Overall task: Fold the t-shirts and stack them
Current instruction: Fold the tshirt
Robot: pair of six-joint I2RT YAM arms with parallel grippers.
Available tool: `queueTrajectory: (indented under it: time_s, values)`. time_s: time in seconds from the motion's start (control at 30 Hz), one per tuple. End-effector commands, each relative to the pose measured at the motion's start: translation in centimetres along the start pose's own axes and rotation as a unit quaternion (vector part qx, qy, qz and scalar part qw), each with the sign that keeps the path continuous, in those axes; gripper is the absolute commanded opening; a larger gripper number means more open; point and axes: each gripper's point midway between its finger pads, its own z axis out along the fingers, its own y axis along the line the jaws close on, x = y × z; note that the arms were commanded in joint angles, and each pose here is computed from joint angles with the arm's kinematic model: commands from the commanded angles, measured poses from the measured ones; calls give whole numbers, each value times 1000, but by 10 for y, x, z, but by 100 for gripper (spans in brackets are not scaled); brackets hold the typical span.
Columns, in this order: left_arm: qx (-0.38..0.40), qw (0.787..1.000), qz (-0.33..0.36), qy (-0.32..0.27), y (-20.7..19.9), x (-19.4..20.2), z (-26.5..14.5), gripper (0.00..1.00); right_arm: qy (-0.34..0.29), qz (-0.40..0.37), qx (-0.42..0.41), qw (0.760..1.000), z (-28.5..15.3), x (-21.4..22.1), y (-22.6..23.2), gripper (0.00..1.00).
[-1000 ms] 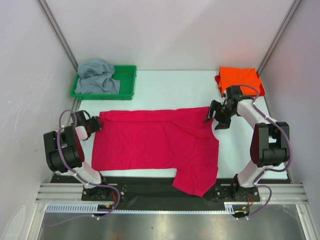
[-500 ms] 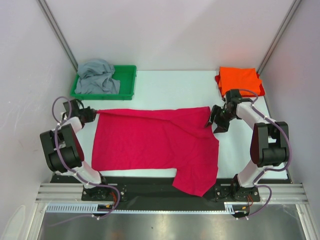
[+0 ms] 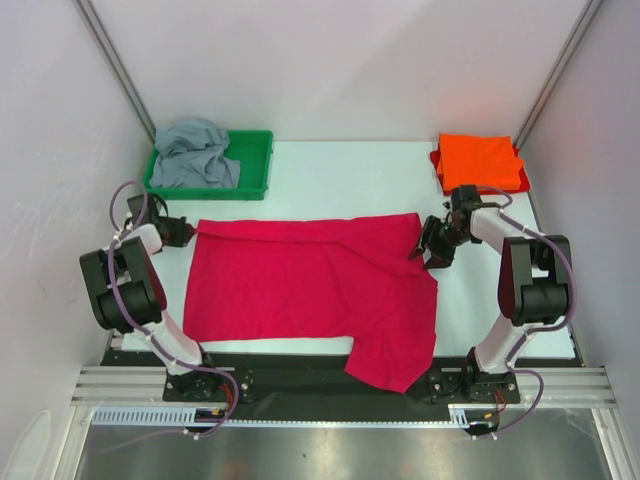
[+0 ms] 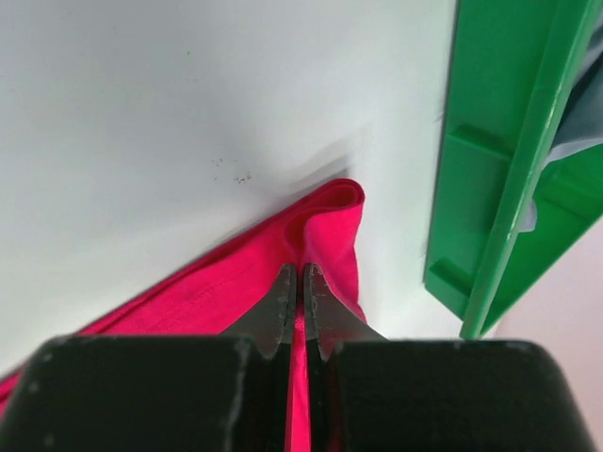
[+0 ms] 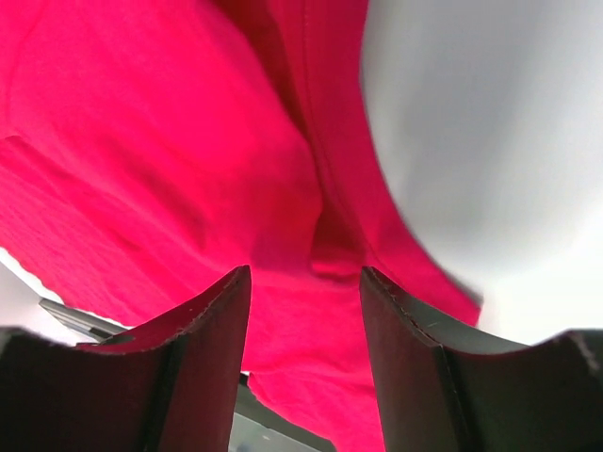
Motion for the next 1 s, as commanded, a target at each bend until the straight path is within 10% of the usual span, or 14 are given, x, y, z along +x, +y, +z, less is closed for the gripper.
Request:
queueTrajectory:
  time_s: [0.0, 0.33, 0.63, 0.97]
  values:
    - [11, 999, 44, -10, -10, -12, -2, 3, -7, -15, -9, 1000, 7, -9, 1, 55]
    - [15, 993, 119, -4, -21, -13, 0, 2, 4, -18, -16, 1000, 14, -4, 11, 46]
    - [13, 979, 204, 1, -38, -6, 1, 2, 8, 12, -65, 998, -8, -7, 41, 0]
    - [-3, 962, 273, -7, -43, -2, -5, 2, 20, 66, -115, 991, -58, -21, 75, 0]
